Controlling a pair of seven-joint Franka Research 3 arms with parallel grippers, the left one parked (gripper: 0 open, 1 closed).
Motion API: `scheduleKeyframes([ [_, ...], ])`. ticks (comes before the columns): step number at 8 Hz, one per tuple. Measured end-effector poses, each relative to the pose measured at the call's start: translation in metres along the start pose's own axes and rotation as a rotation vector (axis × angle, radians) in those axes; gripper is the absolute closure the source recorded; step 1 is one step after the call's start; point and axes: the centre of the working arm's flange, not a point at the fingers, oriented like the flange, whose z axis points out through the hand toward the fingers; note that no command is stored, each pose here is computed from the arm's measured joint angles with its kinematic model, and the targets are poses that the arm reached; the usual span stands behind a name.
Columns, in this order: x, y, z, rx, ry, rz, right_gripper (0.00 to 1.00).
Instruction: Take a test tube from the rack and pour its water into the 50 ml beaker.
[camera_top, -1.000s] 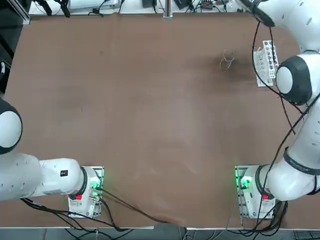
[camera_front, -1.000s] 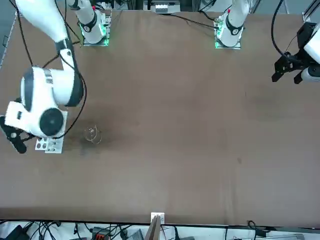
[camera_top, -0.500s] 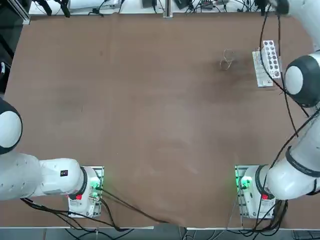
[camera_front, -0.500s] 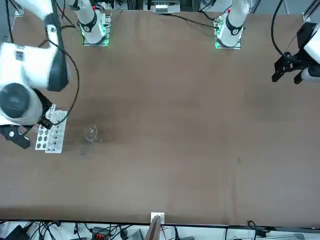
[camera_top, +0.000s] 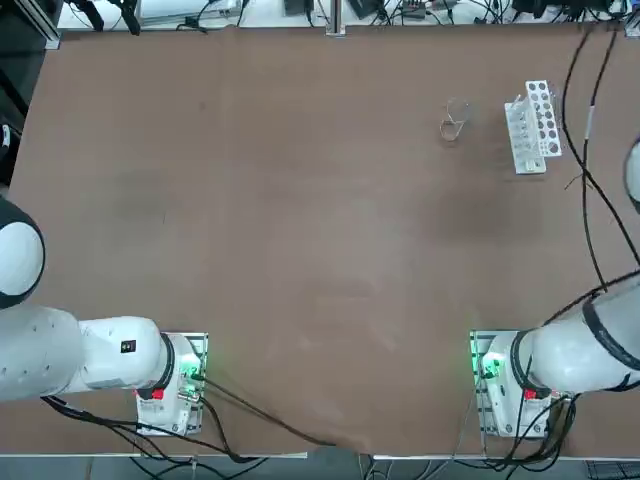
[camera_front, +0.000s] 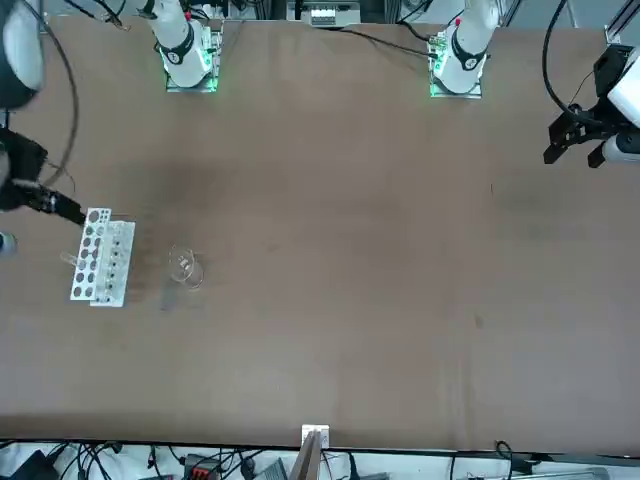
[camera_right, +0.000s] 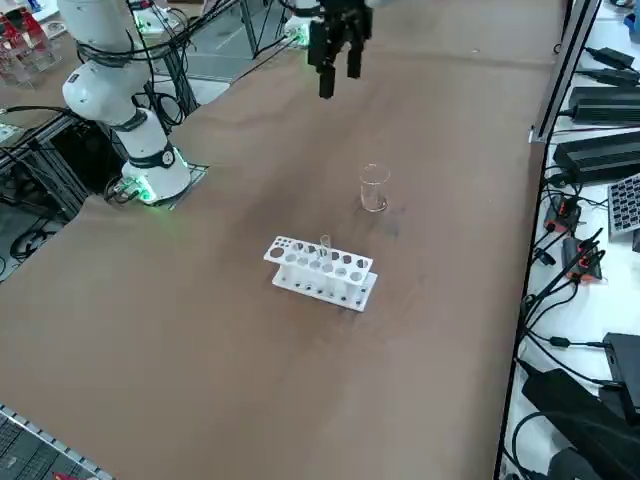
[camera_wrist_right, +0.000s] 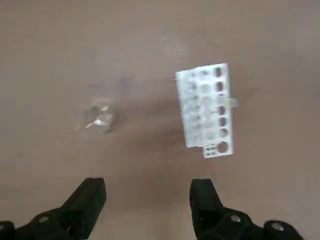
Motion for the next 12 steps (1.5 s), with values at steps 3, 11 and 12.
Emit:
scheduleKeyframes([
  [3,-0.044,-0.001,-0.022,0.073,0.047,-0.056,0.00],
  [11,-0.099,-0.007,-0.035,0.043,0.077,-0.198,0.00],
  [12,-0.099,-0.011,-0.035,0.042,0.077,-0.198,0.00],
])
